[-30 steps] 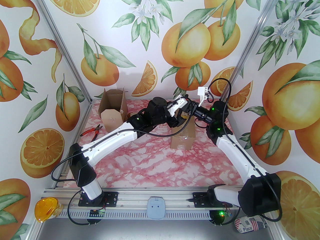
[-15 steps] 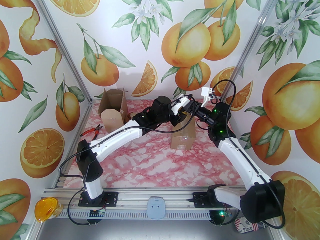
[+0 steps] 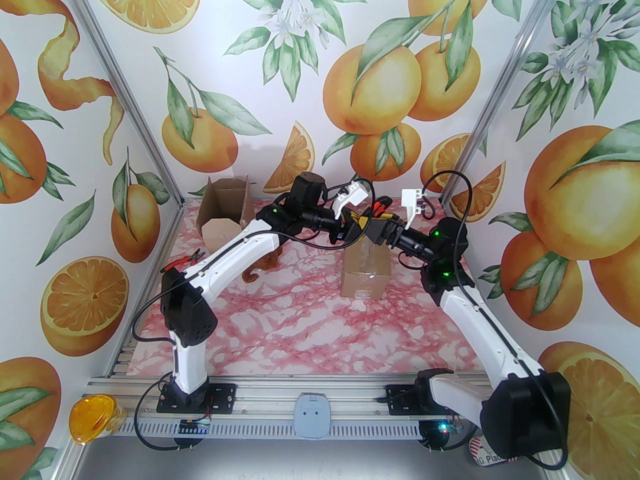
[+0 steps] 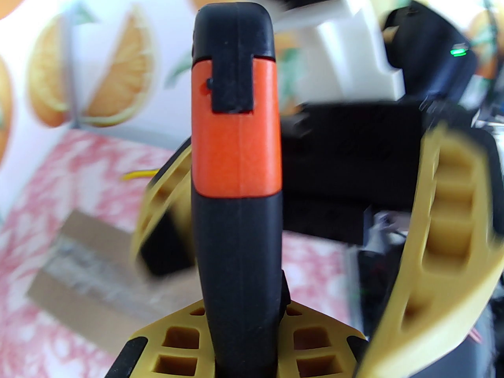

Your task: Unpack the express box

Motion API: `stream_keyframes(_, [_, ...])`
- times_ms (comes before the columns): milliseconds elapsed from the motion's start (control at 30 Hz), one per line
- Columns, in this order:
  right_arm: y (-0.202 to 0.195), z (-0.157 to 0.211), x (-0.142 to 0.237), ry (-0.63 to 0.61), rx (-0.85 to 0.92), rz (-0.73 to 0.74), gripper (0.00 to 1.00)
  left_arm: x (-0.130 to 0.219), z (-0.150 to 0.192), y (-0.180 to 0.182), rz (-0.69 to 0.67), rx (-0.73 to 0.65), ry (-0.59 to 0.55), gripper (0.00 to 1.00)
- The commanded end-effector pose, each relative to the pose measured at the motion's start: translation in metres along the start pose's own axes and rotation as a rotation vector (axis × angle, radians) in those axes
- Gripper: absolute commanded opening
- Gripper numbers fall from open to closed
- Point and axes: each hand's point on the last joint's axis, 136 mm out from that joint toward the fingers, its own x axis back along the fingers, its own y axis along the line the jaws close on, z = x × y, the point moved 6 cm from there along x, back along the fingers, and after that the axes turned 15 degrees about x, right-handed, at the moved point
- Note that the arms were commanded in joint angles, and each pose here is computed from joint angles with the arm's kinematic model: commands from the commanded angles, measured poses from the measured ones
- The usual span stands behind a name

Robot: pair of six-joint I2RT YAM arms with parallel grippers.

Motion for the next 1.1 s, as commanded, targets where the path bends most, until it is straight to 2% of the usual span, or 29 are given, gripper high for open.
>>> stream_keyframes(0, [0.018,0.0,0.001,0.007,0.07,-0.136,0.7,-0.002,0.003,-0.02,0.193,0.036,0.07,0.1])
stream_keyframes(133, [0.019,-0.003,0.002,-0.022,0.109,-0.138,0.59,-0.004,0.005,-0.022,0.227,0.042,0.086,0.1])
stream_keyframes(433, [0.017,0.003,0.0,-0.003,0.067,-0.17,0.37,-0.001,0.009,-0.029,0.28,0.042,0.114,0.11])
stream_keyframes(533, [0.017,0.004,0.001,0.004,0.066,-0.173,0.3,0.0,0.006,-0.03,0.281,0.041,0.114,0.15])
stream_keyframes(567, [0.018,0.004,0.001,0.004,0.068,-0.172,0.29,-0.001,0.005,-0.029,0.278,0.042,0.115,0.18])
stream_keyframes(633, [0.018,0.004,0.002,0.002,0.076,-0.165,0.27,-0.001,0.003,-0.027,0.251,0.036,0.113,0.32])
stream_keyframes(700, [0.018,0.002,0.004,-0.004,0.086,-0.136,0.24,0.001,0.002,-0.025,0.224,0.016,0.105,0.39])
stream_keyframes(800, [0.01,0.003,0.009,0.008,0.096,-0.038,0.19,0.004,-0.003,-0.015,0.115,-0.02,0.079,0.62])
stream_keyframes(900, [-0.005,0.0,0.02,0.006,0.103,0.111,0.17,0.015,-0.012,0.002,-0.059,-0.049,0.014,0.83])
stream_keyframes(967, [-0.017,-0.001,0.033,0.023,0.126,0.249,0.14,0.03,-0.018,0.021,-0.245,-0.056,-0.06,0.88])
stream_keyframes(1067, [-0.04,0.0,0.057,0.043,0.151,0.517,0.13,0.056,-0.021,0.041,-0.425,-0.025,-0.195,0.96])
